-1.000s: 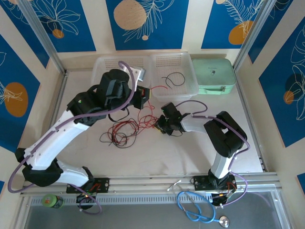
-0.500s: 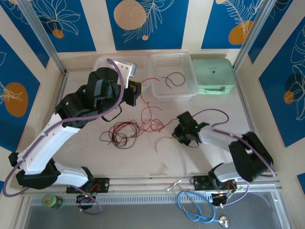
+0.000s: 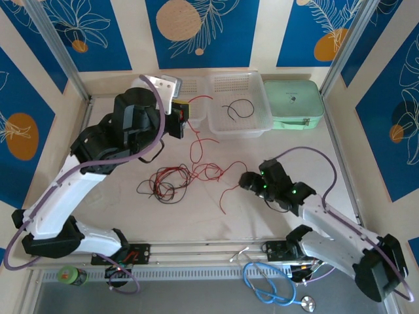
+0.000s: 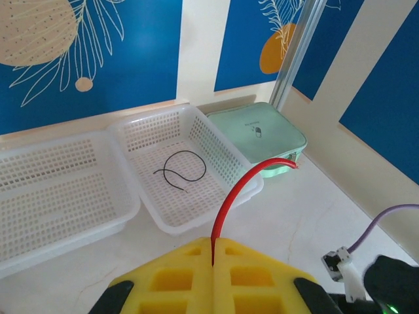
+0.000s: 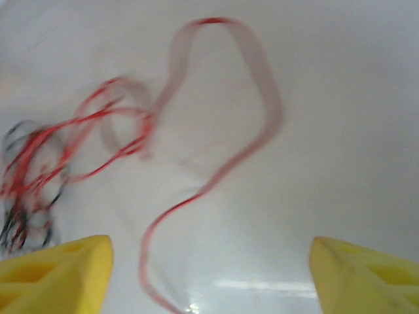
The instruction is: Untangle the cables
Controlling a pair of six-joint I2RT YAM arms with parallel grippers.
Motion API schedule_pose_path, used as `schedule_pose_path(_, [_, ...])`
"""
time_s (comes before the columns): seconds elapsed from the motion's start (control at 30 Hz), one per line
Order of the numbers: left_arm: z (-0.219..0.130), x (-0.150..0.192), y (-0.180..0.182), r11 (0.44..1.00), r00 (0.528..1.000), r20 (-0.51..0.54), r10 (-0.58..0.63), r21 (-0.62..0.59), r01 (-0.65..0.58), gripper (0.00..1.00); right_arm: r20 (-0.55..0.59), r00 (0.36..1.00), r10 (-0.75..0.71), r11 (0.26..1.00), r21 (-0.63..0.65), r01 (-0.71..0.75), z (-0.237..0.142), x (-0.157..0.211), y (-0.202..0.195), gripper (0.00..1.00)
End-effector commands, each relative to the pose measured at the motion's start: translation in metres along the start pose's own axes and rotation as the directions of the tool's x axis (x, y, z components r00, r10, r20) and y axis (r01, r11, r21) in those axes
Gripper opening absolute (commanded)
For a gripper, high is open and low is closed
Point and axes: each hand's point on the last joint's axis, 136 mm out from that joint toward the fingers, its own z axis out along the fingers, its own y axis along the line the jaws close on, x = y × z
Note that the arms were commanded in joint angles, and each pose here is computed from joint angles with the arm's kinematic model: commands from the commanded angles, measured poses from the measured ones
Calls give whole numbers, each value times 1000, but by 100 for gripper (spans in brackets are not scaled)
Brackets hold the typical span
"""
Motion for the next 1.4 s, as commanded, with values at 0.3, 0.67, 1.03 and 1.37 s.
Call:
schedule_pose_path(0.3, [24,-20,-16,999,999,51,-19,41,17,0,416,672,-613,627,-261,734,-21,0,146,86])
schedule_pose_path(0.67, [16,-50,-23,996,986,160,-53,78,41,0,458,606,-650,592,-196,782,32,-7,193,84])
schedule_pose_path(1.03, [4,-62,-22,995,977,206,-56,89,38,0,487,640,-594,715,-46,698,62,-44,192,80])
schedule_pose_path(1.37, [-9,-71,-18,996,969,240,-55,83,36,0,441,694,-569,775,7,632,78,-48,177,24])
